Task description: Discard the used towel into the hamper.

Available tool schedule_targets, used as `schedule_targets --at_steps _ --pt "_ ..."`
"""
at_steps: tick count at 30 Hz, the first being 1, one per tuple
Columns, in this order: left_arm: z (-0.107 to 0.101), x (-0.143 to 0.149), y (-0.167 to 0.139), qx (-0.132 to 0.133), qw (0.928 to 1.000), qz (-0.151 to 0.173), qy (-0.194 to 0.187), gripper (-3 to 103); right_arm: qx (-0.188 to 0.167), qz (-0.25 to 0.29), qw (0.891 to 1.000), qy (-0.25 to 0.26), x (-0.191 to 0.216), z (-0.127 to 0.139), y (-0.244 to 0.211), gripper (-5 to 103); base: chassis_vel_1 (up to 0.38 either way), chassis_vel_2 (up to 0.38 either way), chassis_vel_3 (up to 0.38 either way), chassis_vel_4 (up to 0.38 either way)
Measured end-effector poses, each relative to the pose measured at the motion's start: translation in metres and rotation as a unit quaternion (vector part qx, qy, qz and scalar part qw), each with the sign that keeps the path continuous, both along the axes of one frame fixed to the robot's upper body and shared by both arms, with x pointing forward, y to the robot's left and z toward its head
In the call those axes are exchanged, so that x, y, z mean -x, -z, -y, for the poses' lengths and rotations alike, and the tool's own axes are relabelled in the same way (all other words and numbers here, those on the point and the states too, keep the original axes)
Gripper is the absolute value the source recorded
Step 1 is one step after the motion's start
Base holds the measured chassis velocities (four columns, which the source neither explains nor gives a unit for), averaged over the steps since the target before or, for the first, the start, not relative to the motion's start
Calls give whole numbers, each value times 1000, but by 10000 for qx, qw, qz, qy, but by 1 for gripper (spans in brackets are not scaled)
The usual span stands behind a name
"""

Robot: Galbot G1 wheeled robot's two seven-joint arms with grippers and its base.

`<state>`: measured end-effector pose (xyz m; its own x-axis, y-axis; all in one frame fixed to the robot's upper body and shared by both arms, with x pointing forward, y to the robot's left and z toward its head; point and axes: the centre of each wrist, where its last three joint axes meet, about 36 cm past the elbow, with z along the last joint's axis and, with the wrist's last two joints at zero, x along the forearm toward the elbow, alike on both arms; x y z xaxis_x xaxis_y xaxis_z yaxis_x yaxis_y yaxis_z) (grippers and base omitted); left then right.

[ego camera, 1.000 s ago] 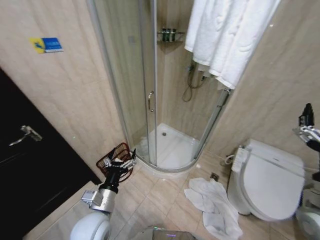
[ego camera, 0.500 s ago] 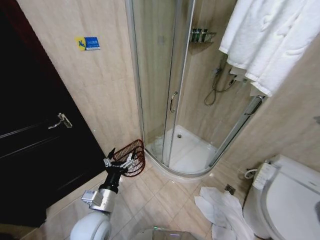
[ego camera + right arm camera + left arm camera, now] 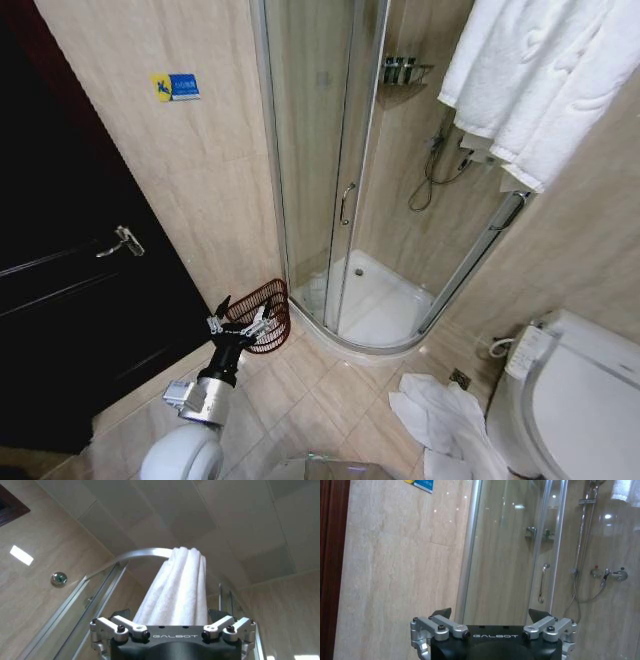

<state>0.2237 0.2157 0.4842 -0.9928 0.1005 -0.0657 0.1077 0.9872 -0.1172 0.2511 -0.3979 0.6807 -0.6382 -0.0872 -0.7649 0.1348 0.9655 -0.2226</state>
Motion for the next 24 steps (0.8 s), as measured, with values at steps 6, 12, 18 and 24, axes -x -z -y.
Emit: schedule_targets --at_steps 6,12,18,24 --pt "0 0 0 0 10000 0 0 100 -51 -12 10000 -39 -2 0 5 100 -8 -10 10 7" --pt "0 0 0 0 10000 0 0 100 -36 -18 10000 -46 -2 0 5 100 -83 -86 87 88" --pt "0 0 0 1 10000 0 -1 100 9 33 10000 44 -7 4 3 100 -145 -153 134 149" --pt "0 0 0 0 10000 0 0 100 18 167 9998 85 -12 13 -3 100 -68 -66 55 29"
